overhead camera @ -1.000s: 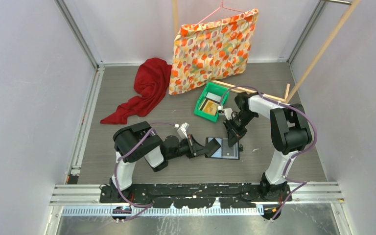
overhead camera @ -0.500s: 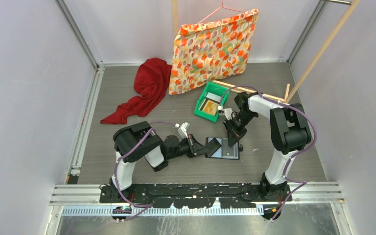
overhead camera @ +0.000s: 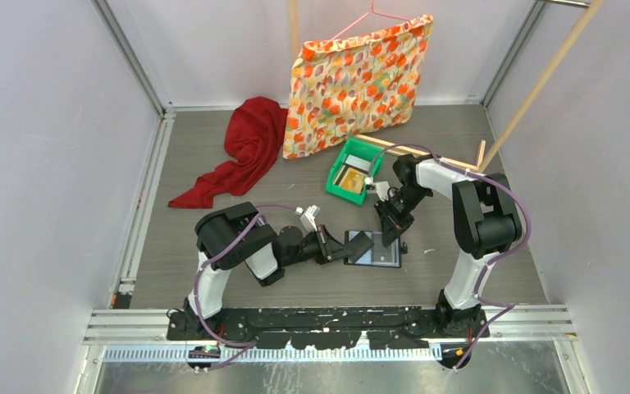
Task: Put the credit cards into the card holder
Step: Insert the credit card into the card holder.
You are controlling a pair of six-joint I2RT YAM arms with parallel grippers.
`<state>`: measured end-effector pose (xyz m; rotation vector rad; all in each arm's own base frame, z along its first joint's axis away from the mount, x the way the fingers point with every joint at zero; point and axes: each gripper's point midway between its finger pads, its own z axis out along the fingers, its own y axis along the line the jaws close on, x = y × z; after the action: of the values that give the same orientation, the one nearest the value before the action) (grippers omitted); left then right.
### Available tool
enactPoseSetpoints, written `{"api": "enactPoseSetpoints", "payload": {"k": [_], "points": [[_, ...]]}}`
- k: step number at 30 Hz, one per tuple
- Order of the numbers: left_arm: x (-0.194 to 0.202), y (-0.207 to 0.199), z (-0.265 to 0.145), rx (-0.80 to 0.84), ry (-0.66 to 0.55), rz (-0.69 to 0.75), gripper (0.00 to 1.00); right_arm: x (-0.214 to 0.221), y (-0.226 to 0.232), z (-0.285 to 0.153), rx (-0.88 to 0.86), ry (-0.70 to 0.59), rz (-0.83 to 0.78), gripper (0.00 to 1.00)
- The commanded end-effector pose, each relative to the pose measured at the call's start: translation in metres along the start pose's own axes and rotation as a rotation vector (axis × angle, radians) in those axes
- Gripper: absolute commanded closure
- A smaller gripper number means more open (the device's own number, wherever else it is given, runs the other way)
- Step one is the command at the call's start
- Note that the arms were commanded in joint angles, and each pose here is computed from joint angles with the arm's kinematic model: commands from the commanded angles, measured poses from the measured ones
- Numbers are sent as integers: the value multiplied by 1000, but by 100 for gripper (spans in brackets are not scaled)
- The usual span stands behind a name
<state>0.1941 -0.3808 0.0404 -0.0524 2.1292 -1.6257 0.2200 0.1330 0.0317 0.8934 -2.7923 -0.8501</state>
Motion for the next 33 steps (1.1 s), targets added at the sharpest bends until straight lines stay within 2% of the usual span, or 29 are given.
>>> {"api": "enactPoseSetpoints", "payload": {"k": [1,9,23,30,33], "points": [[-5,-3,0,20,-35,7,100,-4,-5,-3,34,6,-19,86],[-11,-1,-7,9,-52,13,100,-4,-4,-3,34,7,-20,86],[-4,-8,1,49,4,-1,100,-3,-5,-3,37,10,-21,86],[-21,-20,-18,52,-78,41,100,-3,-5,-3,34,9,-21,86],[-22,-27,-20,72,-76,42,100,-3,-4,-3,34,10,-22,86]]}}
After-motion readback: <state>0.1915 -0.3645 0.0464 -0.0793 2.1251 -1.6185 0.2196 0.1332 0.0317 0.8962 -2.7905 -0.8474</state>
